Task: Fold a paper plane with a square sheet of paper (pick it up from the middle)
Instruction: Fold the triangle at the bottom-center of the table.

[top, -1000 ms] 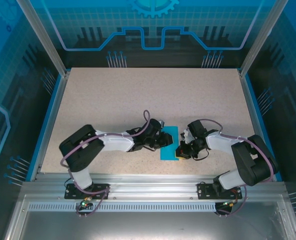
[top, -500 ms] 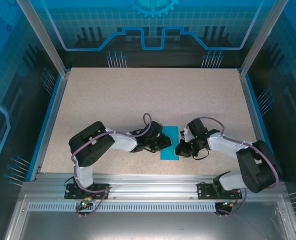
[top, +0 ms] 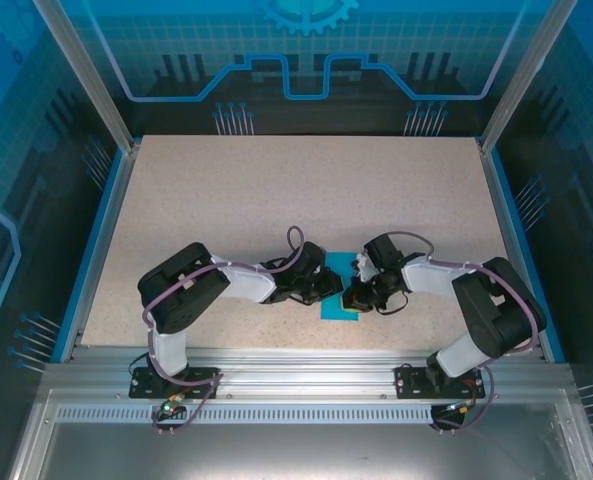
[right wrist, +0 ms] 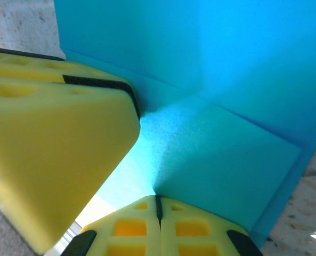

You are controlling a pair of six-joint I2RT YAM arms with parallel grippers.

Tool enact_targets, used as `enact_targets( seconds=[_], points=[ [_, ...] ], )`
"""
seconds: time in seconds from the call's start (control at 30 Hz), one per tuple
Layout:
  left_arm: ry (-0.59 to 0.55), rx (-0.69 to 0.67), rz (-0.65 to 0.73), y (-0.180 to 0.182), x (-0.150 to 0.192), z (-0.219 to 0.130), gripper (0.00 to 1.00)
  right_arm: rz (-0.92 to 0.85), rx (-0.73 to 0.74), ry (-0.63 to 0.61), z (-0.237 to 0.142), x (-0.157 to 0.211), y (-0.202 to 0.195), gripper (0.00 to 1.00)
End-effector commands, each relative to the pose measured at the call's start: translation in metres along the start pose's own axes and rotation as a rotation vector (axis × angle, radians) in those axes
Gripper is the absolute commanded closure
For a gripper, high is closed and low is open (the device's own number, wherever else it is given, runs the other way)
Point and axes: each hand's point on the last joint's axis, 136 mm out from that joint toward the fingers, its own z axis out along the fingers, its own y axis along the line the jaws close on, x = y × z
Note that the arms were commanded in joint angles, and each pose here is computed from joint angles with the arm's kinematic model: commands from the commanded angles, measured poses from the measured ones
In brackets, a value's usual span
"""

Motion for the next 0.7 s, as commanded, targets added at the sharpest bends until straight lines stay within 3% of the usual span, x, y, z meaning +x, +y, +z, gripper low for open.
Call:
enact_targets(
  seconds=[0.0, 0.33, 0.6, 0.67],
  points=[
    [0.023, -0.129, -0.009, 0.033, 0.008, 0.005, 0.82, 0.091, 0.101, 0.013, -0.002, 0.023, -0.036, 0.95],
    [0.018, -0.159, -0.012, 0.041, 0.008, 0.003, 0.84, 0.186, 0.120, -0.001, -0.019, 0.052, -0.057, 0.89],
    [0.020, -0.138, 0.008, 0.031, 0.006, 0.002, 0.83, 0.125, 0.065, -0.050, -0.039, 0.051, -0.041, 0.85],
    [0.019, -0.120, 0.018, 0.025, 0.005, 0.001, 0.83, 0.102, 0.054, -0.099, -0.047, 0.044, -0.035, 0.77]
  ],
)
